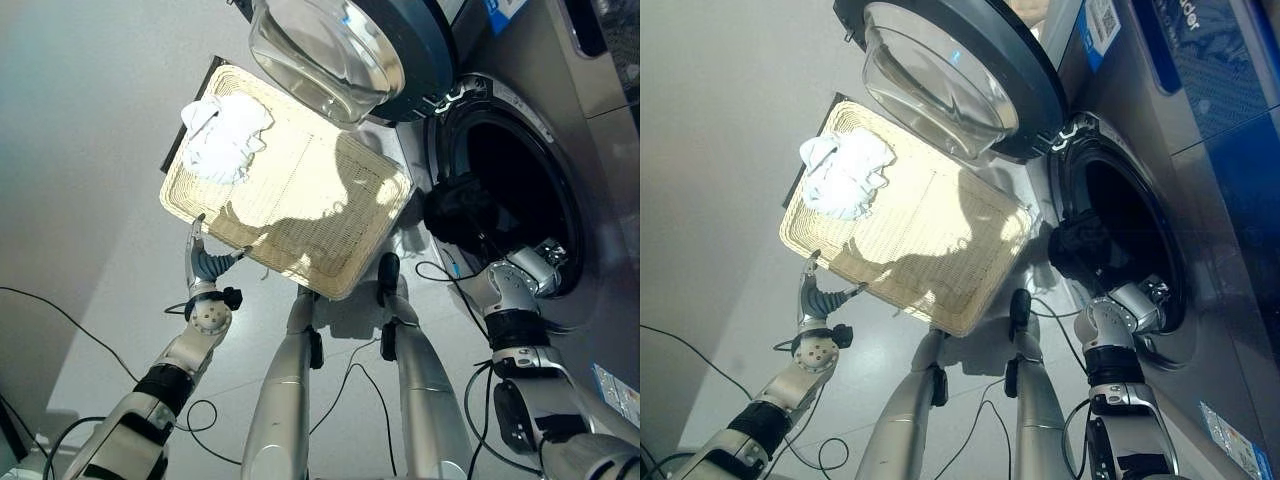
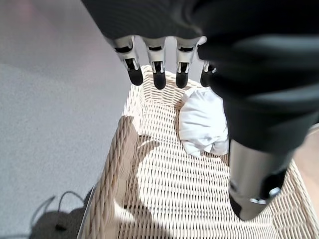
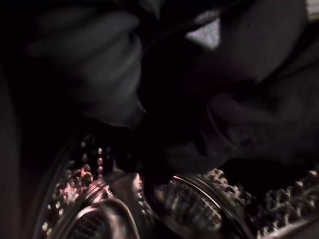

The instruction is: Put the clothes into the washing machine.

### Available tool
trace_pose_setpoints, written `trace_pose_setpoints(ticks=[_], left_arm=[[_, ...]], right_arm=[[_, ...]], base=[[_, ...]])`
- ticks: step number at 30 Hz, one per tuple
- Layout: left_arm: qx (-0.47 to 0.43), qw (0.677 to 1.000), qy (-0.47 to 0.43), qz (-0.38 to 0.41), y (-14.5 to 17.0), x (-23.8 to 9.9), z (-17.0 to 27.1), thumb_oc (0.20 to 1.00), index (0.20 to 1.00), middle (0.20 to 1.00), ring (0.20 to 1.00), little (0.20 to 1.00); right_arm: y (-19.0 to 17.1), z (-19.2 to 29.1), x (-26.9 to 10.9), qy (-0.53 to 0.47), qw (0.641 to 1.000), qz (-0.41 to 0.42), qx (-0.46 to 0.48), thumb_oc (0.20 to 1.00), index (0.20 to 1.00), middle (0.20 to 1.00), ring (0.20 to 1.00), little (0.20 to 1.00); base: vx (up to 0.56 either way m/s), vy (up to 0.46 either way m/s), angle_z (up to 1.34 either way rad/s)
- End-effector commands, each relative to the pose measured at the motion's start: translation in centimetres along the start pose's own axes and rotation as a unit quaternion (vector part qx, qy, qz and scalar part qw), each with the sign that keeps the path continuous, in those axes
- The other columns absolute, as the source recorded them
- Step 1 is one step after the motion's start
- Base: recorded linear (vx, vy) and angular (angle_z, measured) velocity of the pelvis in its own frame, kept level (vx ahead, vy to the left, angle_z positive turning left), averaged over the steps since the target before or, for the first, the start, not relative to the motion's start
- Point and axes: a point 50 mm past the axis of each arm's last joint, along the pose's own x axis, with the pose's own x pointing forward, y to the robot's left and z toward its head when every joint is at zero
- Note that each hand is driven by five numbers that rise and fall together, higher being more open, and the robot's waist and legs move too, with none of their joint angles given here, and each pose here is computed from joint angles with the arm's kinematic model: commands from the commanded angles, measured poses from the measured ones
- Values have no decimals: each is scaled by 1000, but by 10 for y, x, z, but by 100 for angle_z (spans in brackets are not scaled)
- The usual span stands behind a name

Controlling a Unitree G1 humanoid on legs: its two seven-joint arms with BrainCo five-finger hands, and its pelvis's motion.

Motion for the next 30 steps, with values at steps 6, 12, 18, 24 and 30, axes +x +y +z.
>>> trace_pose_setpoints(ticks=[6, 12, 18, 24, 30], left_arm=[[-23, 999, 20, -34, -16, -3, 1, 1000, 1000, 1000, 1000, 1000], [-23, 998, 21, -59, -27, -6, 7, 1000, 1000, 1000, 1000, 1000], [-22, 997, 19, -68, -29, -2, 14, 1000, 1000, 1000, 1000, 1000], [-20, 997, 17, -73, -31, -5, 15, 1000, 1000, 1000, 1000, 1000], [-22, 997, 17, -74, -29, -2, 16, 1000, 1000, 1000, 1000, 1000]], right_arm=[[96, 64, 0, -105, 960, 175, 191, 1000, 1000, 1000, 1000, 1000], [89, 23, 15, -1, 988, 154, 29, 1000, 1000, 1000, 1000, 1000], [107, 9, 12, -47, 949, 251, -184, 1000, 1000, 1000, 1000, 1000], [121, 15, -5, -102, 917, 348, -166, 1000, 1000, 1000, 1000, 1000], [112, 8, -9, -23, 888, 443, -121, 1000, 1000, 1000, 1000, 1000]], base=[[50, -52, -1], [24, -30, 1], [-3, -24, 0], [0, -4, -1], [0, 0, 0]])
